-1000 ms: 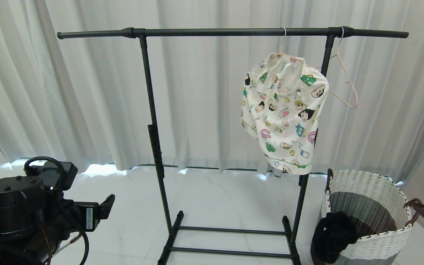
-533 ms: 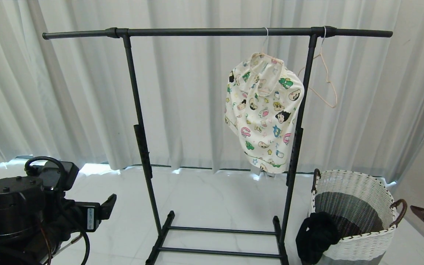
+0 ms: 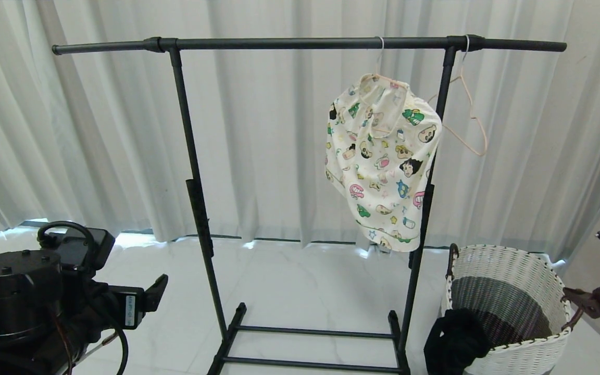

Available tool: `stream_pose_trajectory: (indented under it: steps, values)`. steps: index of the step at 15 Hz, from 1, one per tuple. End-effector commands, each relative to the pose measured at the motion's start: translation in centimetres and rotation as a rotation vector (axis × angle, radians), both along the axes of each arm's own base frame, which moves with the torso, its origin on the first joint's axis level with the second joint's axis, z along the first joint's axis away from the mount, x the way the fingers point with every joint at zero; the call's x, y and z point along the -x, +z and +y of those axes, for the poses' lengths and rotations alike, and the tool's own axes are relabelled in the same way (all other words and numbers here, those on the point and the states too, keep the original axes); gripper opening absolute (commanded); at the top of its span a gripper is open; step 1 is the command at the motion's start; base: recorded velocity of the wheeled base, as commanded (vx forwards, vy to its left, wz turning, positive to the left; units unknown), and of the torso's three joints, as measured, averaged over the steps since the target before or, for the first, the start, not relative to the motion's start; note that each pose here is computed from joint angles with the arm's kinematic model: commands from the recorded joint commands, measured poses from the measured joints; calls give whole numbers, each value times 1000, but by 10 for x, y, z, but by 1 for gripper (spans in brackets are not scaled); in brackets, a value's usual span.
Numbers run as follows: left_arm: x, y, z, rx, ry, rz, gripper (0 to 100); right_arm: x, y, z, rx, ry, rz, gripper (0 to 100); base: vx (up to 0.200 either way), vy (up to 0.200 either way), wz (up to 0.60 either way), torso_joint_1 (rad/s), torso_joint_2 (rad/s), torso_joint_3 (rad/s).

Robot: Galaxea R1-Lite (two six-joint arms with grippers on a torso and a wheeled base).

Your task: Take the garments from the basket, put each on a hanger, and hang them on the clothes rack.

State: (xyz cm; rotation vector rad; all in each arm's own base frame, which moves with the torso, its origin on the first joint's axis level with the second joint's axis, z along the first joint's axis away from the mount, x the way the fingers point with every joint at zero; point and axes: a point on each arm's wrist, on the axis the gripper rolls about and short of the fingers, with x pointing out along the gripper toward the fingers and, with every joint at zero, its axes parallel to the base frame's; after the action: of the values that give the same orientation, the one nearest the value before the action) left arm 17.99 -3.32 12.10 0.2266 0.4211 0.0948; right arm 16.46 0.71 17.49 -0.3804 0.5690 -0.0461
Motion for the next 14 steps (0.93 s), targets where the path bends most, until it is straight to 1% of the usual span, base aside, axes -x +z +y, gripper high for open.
stream_pose_trajectory:
  steps: [1,2,3,4,6,7,8,10,11,12,13,14]
  values:
    - [0,1,-2,1,-12,-5,100,-14,-12,1,-4,11,62,100,200,0,0,-2,2,-2]
    - [0,0,-3,0,-13,-2,100,-18,-15,2,-6,15,71,100,200,0,0,2,-2,7]
    - [0,0,-3,2,-14,-2,100,-28,-27,3,-4,18,102,100,200,0,0,2,2,7]
    - [0,0,-3,2,-14,-2,100,-32,-32,3,-3,19,111,100,200,0,0,2,-2,2]
    - [0,1,-3,2,-13,-5,100,-39,-58,3,0,18,168,100,200,0,0,5,0,0]
    - [0,-1,-2,1,-11,5,100,-40,-73,4,-6,32,203,100,200,0,0,2,2,2]
    - [2,-3,-2,-1,-11,12,100,-42,-84,4,-15,53,218,100,0,0,0,0,0,0]
    - [3,-5,-2,-5,-14,21,100,-38,-106,2,4,76,306,100,0,0,0,0,0,0]
    - [3,-5,-3,-5,-14,20,100,-35,-113,1,8,95,348,100,0,0,0,0,0,0]
    - [3,-3,-3,-3,-14,14,100,-35,-119,2,-10,122,381,100,0,0,0,0,0,0]
    - [4,-3,-2,-4,-12,12,100,-34,-125,2,-27,146,410,100,0,0,0,0,0,0]
    - [4,-3,-2,-5,-10,12,100,-34,-128,3,-28,158,424,100,0,0,0,0,0,0]
